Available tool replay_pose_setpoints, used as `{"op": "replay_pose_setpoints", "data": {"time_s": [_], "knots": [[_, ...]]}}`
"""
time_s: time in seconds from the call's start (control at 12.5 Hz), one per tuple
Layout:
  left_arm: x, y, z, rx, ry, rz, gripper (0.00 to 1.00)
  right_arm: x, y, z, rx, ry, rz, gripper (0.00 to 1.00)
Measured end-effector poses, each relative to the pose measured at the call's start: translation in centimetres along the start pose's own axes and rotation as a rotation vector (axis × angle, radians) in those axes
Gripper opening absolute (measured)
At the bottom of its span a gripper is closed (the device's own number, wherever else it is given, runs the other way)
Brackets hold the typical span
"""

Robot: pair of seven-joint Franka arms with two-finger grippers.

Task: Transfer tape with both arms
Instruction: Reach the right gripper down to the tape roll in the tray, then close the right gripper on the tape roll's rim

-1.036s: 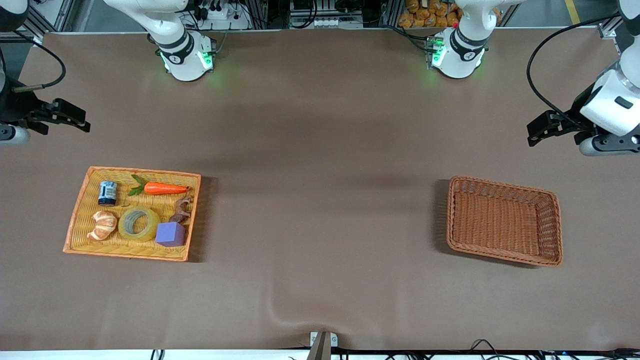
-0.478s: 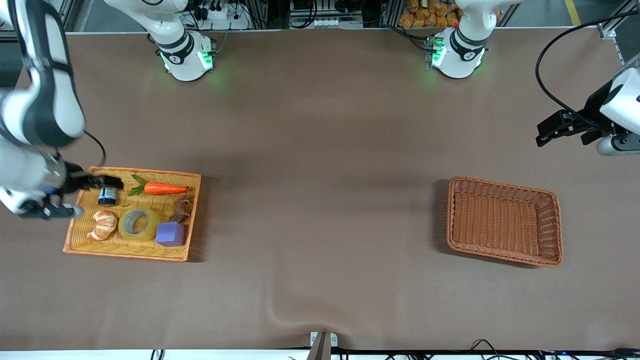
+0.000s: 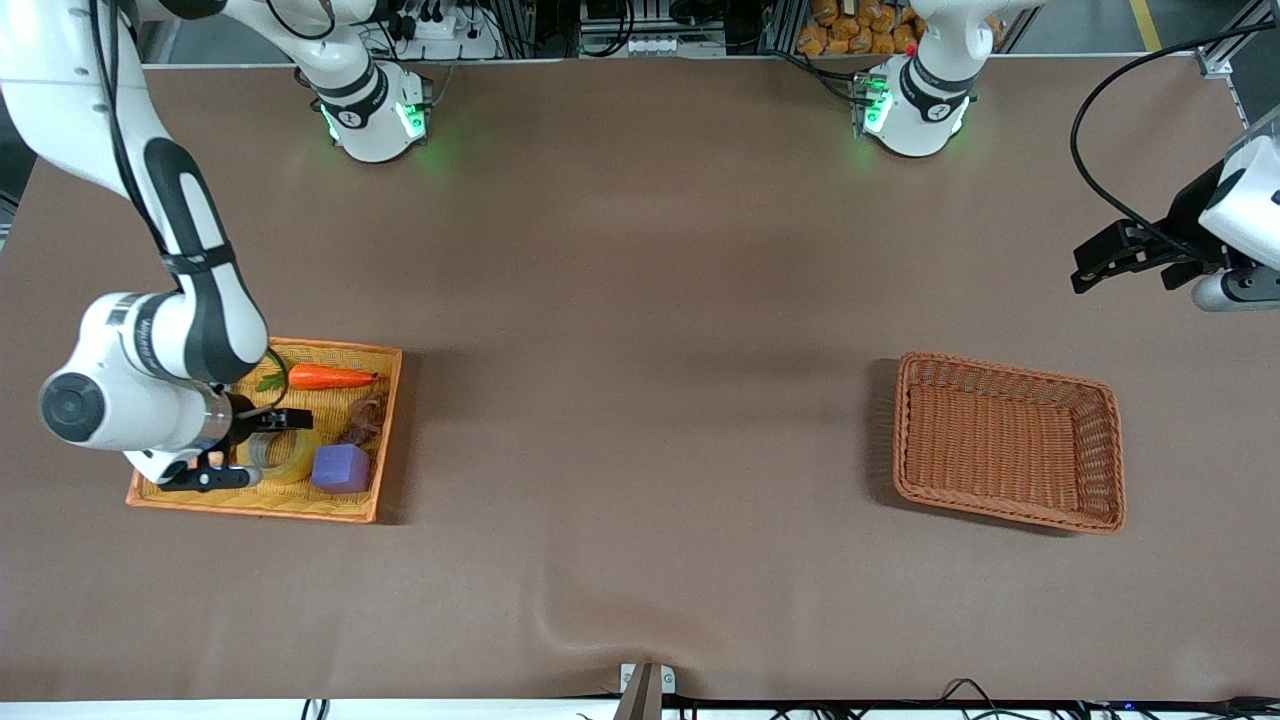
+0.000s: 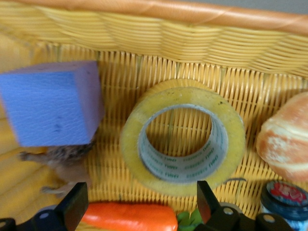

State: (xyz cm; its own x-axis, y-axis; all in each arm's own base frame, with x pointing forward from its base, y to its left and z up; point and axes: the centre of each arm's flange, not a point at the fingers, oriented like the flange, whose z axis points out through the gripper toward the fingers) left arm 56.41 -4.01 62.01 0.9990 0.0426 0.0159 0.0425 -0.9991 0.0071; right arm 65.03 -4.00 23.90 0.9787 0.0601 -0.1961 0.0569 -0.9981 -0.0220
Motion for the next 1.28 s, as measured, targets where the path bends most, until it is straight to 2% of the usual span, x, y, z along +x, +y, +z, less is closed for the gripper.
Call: {"op": "replay_pose_setpoints", "data": {"time_s": [0.48,0.72,0.88,1.12,1.28], "knots": [[-0.1,0.4,0.0,0.0,-0.005,0.007,1.0,0.4,0.0,1.8,-0.02,-0.008,-0.208,1.0],[-0.2,0.5,0.1,0.001,-0.014,0.01,1.0,0.6,-1.3,1.8,-0.048,-0.007,-0.257,1.0],[-0.3,0.5,0.2,0.003,-0.024,0.01,1.0,0.5,-1.6,2.7,-0.054,0.016,-0.268,0.98],[-0.3,0.5,0.2,0.003,-0.026,0.01,1.0,0.1,-1.4,3.9,-0.059,0.029,-0.269,0.67],[-0.3,0.5,0.2,0.003,-0.026,0.009,1.0,0.1,-1.1,3.8,-0.06,0.033,-0.263,0.4]]}}
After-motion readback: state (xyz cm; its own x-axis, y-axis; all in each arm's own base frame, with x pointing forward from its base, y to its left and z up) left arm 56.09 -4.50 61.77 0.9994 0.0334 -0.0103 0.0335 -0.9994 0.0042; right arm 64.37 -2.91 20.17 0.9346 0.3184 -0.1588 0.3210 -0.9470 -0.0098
